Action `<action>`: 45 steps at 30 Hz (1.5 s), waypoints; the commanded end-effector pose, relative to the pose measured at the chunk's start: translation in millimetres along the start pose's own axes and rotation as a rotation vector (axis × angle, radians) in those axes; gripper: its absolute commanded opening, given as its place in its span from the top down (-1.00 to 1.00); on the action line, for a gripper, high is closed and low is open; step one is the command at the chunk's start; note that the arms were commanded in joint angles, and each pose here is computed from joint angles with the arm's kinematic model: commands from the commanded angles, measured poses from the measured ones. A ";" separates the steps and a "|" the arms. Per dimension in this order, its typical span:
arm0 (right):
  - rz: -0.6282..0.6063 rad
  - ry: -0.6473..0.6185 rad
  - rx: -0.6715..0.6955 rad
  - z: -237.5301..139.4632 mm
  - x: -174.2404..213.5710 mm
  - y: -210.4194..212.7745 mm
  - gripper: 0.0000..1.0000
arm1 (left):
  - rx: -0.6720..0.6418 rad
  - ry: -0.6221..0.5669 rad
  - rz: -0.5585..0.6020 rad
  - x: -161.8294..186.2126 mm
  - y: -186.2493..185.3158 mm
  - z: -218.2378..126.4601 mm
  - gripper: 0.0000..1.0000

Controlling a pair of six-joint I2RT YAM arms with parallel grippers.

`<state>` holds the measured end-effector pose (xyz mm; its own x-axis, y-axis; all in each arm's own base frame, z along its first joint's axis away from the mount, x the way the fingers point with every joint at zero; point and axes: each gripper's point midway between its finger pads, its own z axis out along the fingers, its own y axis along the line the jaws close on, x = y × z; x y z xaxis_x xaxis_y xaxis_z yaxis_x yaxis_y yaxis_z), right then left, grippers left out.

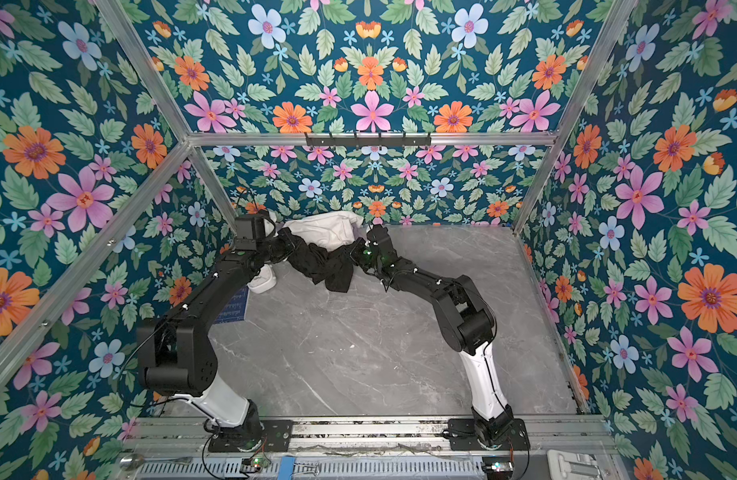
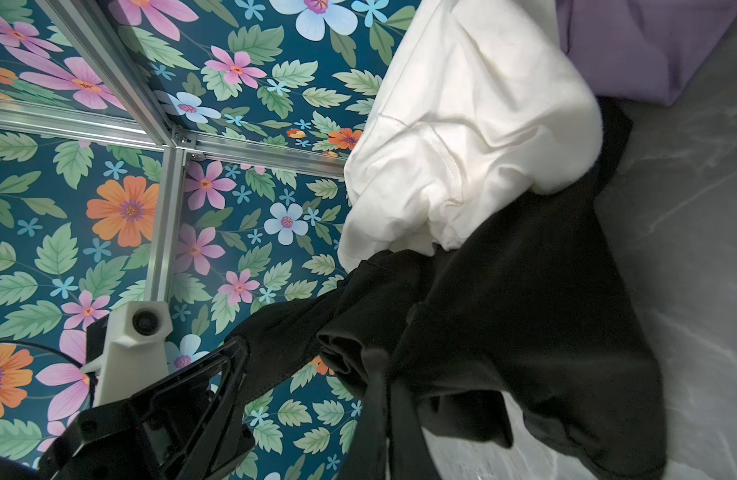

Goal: Pick out a specific cloth from the pile

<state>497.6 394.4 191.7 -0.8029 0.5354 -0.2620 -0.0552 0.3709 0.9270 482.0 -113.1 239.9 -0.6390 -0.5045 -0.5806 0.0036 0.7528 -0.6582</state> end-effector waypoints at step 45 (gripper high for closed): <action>-0.047 -0.007 -0.115 -11.3 -7.2 64.6 1.00 | 0.028 -0.169 0.109 -58.7 -42.8 -52.6 0.90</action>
<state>495.2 402.3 245.0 -0.7914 0.5373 -0.2917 -0.1263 0.3231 0.9379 479.1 -95.8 312.7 -0.5266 -0.4940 -0.6919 0.0628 0.7890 -0.6112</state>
